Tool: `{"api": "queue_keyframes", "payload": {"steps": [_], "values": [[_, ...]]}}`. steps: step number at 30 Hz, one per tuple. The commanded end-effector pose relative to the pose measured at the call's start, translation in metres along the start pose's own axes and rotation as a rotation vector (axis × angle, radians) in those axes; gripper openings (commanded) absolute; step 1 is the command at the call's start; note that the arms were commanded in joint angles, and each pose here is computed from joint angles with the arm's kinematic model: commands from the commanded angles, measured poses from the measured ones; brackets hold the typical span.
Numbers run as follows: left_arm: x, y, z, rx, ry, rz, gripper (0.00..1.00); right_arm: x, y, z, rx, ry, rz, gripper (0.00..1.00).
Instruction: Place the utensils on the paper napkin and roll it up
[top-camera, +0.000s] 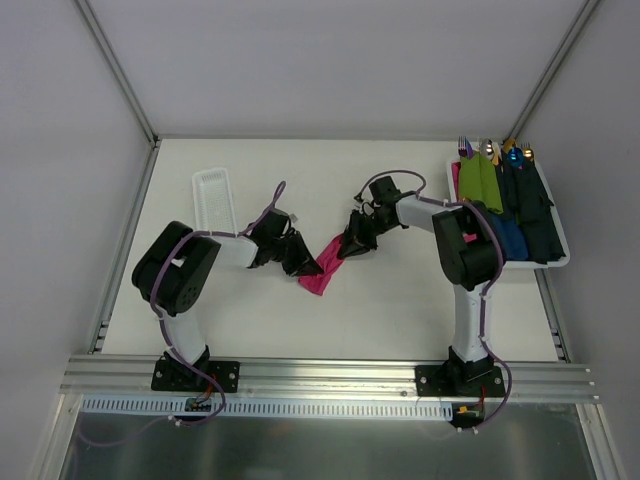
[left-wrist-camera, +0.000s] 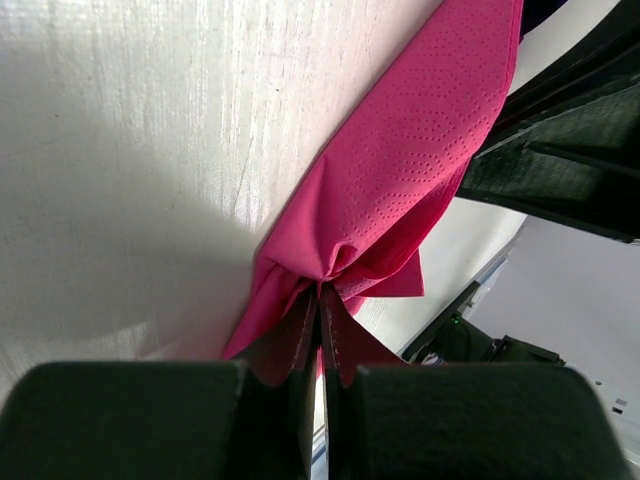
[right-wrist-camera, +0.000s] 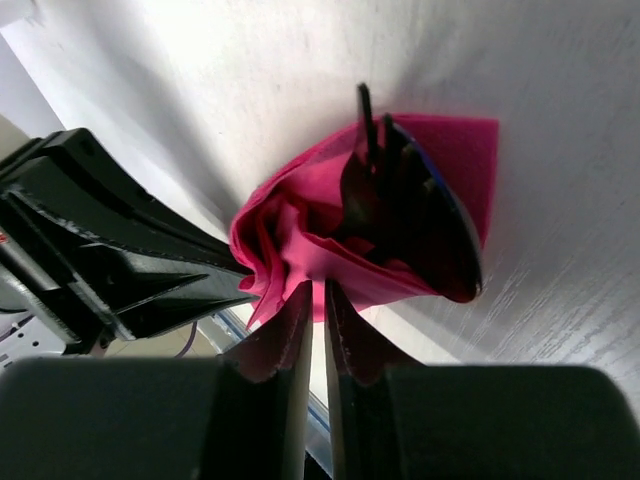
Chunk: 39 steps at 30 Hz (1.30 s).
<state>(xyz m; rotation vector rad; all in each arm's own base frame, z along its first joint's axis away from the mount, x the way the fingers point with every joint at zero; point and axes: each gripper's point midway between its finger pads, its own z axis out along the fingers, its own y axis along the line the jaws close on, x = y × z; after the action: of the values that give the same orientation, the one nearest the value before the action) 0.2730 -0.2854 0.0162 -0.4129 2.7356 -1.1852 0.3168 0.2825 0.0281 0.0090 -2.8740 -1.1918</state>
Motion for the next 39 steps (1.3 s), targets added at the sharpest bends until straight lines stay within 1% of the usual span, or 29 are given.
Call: {"api": "queue_keyframes", "payload": {"steps": [1, 6, 13, 16, 19, 24, 29, 31, 34, 39], "values": [[0.000, 0.018, -0.002, -0.103, -0.023, 0.030, 0.00, 0.007, -0.004, 0.007, 0.018, 0.015, 0.011, 0.12], [-0.002, -0.013, -0.009, -0.017, -0.017, 0.121, 0.00, 0.006, -0.012, 0.014, 0.037, 0.019, 0.036, 0.11], [0.013, -0.081, -0.018, 0.158, 0.024, 0.261, 0.00, 0.007, -0.022, 0.022, 0.060, 0.029, 0.072, 0.09], [0.027, -0.102, -0.015, 0.220, 0.068, 0.286, 0.00, 0.007, -0.023, 0.023, 0.067, 0.029, 0.081, 0.09], [0.038, -0.109, -0.010, 0.248, 0.105, 0.276, 0.00, 0.007, -0.025, 0.022, 0.074, 0.026, 0.083, 0.08], [0.048, -0.092, 0.003, 0.224, 0.145, 0.210, 0.00, 0.009, -0.026, 0.022, 0.078, 0.025, 0.087, 0.08], [0.049, -0.063, 0.020, 0.145, 0.151, 0.158, 0.00, 0.009, -0.026, 0.021, 0.084, 0.021, 0.085, 0.07], [0.051, -0.046, 0.027, 0.092, 0.156, 0.134, 0.00, 0.009, -0.027, 0.021, 0.084, 0.021, 0.086, 0.07], [0.052, -0.028, 0.033, 0.042, 0.154, 0.120, 0.00, 0.009, -0.027, 0.021, 0.085, 0.019, 0.083, 0.06], [0.056, -0.013, 0.039, 0.010, 0.173, 0.105, 0.00, 0.006, -0.023, 0.020, 0.076, 0.017, 0.074, 0.06]]}}
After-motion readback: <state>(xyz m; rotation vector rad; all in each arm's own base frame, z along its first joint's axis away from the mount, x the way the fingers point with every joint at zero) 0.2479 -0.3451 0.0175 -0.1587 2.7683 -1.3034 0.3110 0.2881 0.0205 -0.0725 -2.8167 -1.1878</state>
